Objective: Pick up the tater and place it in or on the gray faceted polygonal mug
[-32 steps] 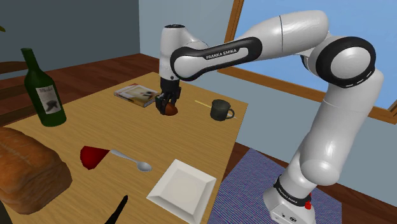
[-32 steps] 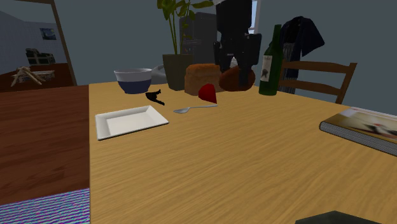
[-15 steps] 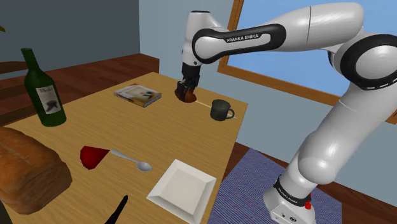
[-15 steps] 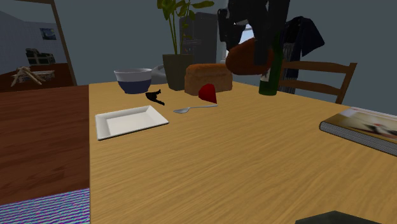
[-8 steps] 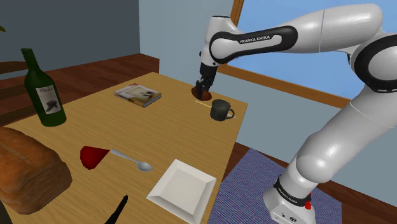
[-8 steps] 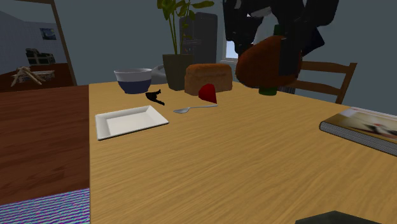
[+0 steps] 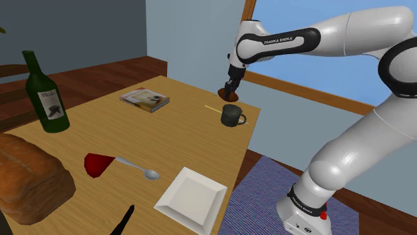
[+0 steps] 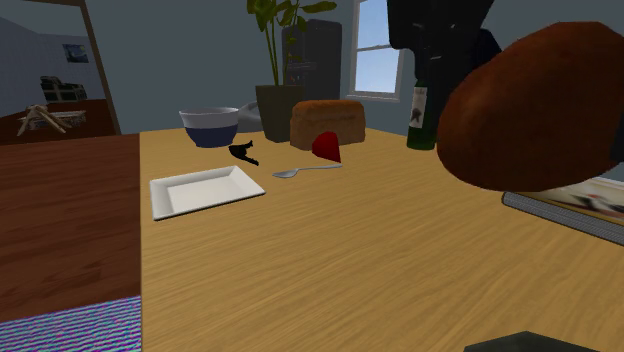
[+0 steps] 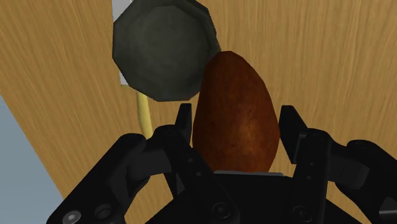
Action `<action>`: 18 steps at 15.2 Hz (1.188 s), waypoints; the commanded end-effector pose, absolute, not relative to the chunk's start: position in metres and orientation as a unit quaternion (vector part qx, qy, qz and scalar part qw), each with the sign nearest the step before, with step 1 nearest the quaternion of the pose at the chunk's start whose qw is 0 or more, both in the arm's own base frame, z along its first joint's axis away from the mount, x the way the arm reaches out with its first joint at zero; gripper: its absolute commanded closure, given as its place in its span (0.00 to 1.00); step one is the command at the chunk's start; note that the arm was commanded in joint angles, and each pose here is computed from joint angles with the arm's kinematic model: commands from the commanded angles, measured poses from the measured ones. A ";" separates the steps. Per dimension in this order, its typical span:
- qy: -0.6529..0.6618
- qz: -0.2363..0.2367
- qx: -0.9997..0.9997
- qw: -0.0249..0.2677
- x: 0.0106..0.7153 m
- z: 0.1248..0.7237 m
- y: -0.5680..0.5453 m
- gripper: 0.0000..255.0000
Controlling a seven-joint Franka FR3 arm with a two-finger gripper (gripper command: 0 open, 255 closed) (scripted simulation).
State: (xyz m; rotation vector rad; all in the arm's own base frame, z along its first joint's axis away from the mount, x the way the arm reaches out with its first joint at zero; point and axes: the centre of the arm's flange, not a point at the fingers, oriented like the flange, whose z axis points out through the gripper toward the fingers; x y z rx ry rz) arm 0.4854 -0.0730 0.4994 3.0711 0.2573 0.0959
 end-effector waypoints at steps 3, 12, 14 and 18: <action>0.084 0.031 0.996 0.029 0.468 0.496 -0.123 1.00; 0.084 0.031 0.996 0.029 0.457 0.465 -0.158 1.00; 0.084 0.031 0.996 0.029 0.457 0.454 -0.158 1.00; 0.084 0.031 0.996 0.029 0.457 0.433 -0.158 1.00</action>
